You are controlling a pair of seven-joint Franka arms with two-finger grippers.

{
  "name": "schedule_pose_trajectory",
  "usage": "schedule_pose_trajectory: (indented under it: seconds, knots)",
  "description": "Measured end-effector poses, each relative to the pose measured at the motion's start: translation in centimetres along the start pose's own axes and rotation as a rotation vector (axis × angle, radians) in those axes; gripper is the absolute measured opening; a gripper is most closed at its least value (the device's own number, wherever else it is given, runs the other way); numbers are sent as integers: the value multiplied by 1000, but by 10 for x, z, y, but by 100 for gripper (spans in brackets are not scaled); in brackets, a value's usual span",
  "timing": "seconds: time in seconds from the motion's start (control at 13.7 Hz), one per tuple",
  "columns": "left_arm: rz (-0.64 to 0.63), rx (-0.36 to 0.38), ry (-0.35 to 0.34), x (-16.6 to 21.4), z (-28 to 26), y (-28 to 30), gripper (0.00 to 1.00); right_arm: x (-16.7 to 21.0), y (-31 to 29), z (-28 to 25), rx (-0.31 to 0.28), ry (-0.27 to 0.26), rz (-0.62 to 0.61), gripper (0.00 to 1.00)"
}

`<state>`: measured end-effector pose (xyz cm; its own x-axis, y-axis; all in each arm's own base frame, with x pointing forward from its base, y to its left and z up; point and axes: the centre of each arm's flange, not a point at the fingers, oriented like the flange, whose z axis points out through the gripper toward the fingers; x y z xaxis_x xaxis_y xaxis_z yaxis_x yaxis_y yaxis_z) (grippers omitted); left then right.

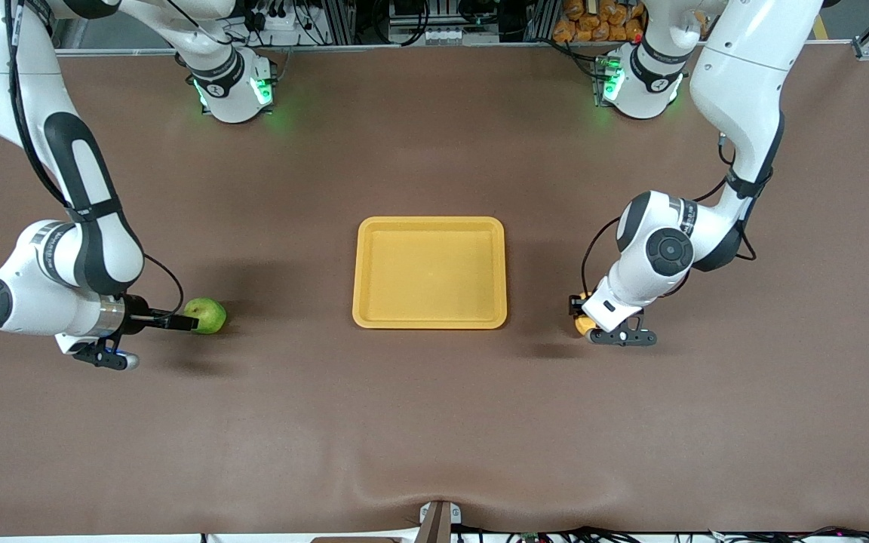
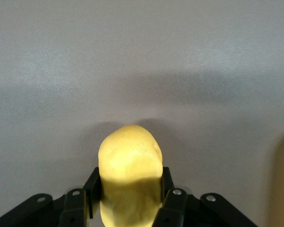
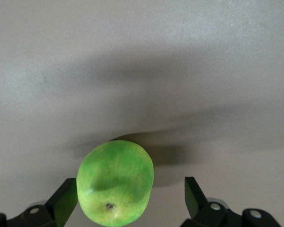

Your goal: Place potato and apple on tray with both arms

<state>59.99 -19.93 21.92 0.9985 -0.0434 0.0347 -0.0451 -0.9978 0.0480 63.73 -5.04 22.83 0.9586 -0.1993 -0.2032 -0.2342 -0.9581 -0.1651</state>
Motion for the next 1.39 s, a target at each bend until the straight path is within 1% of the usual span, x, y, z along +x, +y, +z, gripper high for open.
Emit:
schedule_pose_trajectory:
  seconds: [0.15, 0.29, 0.88, 0.95, 1.02, 1.17, 1.39]
  knots:
    - [-6, 7, -11, 4, -20, 10, 52, -2, -1, 4, 7, 0, 5, 100]
    - [-15, 8, -11, 5, -37, 30, 52, -3, -2, 10, 10, 14, 7, 100]
    - [-28, -25, 28, -30, -59, 159, 52, -12, -10, 35, 16, 45, 4, 100]
    - [-26, -27, 28, -35, -60, 171, 52, -13, -10, 36, 16, 44, 5, 95]
    - [-29, -28, 26, -40, -60, 181, 52, -13, -9, 38, 15, 42, 6, 95]
    - [-54, -26, 16, -51, -56, 199, 52, -13, -10, 37, 16, 44, 5, 83]
    - [-89, -15, -8, -71, -39, 225, 52, -13, -10, 37, 15, 44, 5, 82]
